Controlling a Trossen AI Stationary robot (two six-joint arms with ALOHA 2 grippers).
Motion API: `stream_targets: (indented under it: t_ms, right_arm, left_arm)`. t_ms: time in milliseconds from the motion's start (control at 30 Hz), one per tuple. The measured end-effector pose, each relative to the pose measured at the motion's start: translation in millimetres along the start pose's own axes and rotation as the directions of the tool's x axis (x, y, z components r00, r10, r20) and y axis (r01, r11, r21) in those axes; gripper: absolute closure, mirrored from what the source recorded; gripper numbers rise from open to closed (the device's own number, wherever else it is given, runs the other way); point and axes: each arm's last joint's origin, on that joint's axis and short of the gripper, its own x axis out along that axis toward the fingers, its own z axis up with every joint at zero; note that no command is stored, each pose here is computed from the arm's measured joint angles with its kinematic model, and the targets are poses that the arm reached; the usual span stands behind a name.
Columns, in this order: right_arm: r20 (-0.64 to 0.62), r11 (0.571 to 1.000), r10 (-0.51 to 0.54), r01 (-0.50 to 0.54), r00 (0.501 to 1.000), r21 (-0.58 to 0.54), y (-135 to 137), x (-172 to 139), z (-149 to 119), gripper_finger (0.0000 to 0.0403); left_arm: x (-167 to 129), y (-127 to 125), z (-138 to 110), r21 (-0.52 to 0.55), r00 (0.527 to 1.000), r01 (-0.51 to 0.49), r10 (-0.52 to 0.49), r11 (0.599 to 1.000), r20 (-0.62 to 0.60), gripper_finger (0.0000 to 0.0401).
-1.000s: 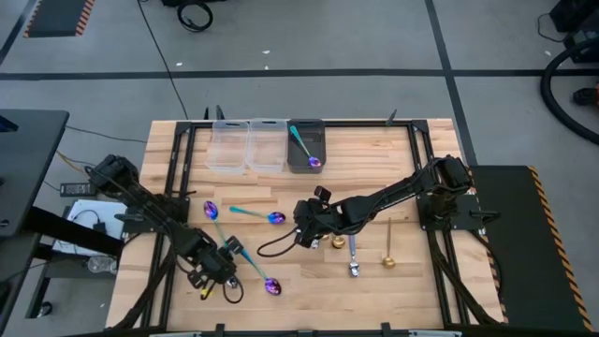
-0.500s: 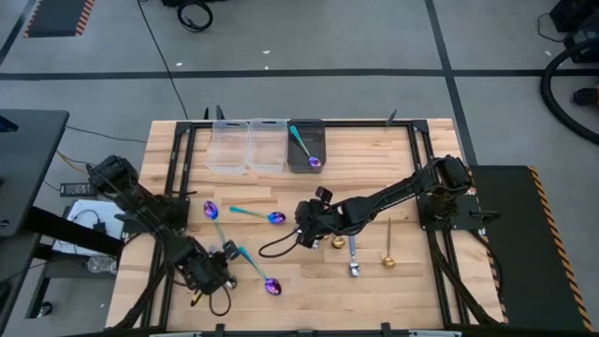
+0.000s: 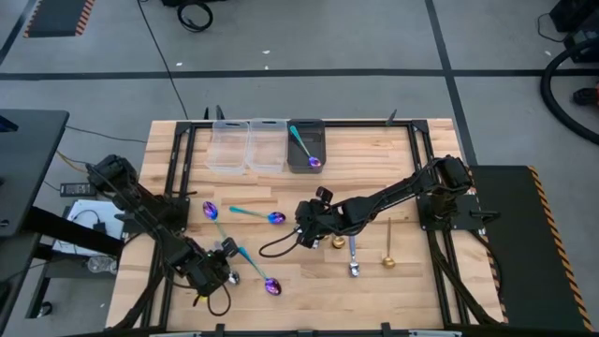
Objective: Sort silverware by color (type)
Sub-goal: Put the violet spoon into the left transparent bin
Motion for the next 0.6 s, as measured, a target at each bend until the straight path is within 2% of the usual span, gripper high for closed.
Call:
stream_targets:
  t_ms: [133, 233, 400, 600]
  right_arm:
    - [0.000, 1.000, 0.000, 0.000, 1.000, -0.001, 0, 0, 0, 0.0259]
    - [0.001, 1.000, 0.001, -0.001, 1.000, 0.000, 0, 0, 0, 0.0259]
    - [0.007, 1.000, 0.003, -0.003, 1.000, 0.004, 0, 0, 1, 0.0259]
    - [0.023, 1.000, 0.011, -0.011, 1.000, 0.013, 1, 0, 2, 0.0259]
  left_arm:
    - [-1, 0, 0, -0.054, 1.000, 0.003, -0.002, 0.999, 0.004, 0.0398]
    - [-1, 0, 1, -0.082, 1.000, 0.002, -0.001, 0.997, 0.012, 0.0382]
    - [-1, 2, 2, -0.093, 1.000, 0.003, 0.000, 0.996, 0.031, 0.0331]
    - [3, 14, 0, -0.110, 0.996, 0.087, -0.084, 0.990, 0.032, 0.0272]
